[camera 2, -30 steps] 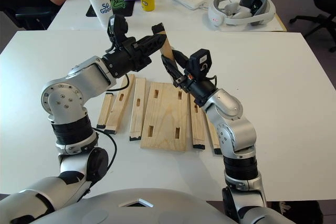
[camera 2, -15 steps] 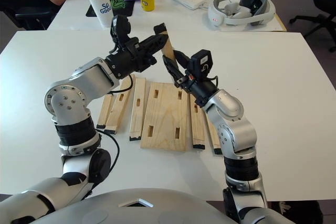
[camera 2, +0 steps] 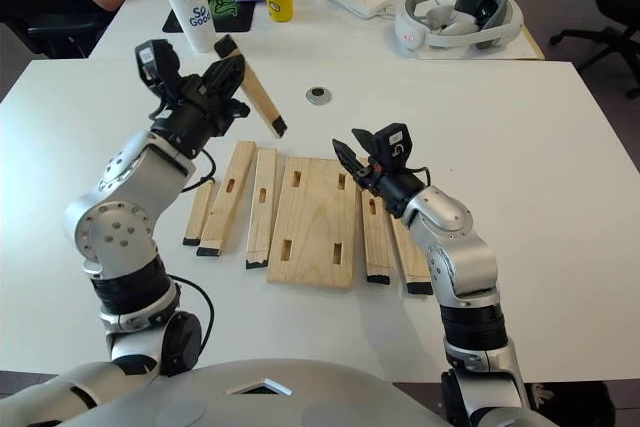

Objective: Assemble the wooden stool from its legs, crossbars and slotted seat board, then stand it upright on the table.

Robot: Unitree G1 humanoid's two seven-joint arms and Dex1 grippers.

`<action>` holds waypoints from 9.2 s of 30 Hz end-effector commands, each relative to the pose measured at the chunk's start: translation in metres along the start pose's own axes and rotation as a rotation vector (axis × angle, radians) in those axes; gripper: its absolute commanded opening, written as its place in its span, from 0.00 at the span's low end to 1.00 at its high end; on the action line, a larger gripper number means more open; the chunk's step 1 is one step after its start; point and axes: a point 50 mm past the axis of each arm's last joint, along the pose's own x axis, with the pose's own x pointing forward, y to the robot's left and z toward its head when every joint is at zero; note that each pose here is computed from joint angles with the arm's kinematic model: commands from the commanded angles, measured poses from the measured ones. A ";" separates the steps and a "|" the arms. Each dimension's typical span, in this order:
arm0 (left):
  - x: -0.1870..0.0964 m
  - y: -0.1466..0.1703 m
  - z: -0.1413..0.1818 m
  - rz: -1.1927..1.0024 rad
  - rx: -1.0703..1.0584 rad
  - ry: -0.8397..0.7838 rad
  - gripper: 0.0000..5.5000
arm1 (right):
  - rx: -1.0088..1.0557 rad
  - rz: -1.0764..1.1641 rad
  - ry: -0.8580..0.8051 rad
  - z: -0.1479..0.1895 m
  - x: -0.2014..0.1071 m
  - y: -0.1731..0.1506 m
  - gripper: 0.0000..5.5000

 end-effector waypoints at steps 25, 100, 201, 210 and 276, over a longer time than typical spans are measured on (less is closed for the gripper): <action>-0.028 0.034 -0.061 0.228 -0.141 0.089 0.08 | 0.001 0.009 -0.002 0.000 0.007 -0.002 0.37; 0.007 -0.017 -0.048 -0.010 -0.020 0.115 0.08 | 0.157 0.531 0.063 -0.008 0.030 0.102 0.04; -0.146 0.008 -0.138 0.301 0.413 0.263 0.08 | 0.138 0.341 0.043 0.043 0.019 0.007 0.00; -0.136 0.011 -0.141 0.266 0.477 0.249 0.08 | 0.127 0.348 0.050 0.042 0.023 0.007 0.00; -0.028 -0.002 0.001 -0.094 0.474 0.079 0.04 | 0.209 0.045 -0.077 -0.003 0.011 0.017 0.00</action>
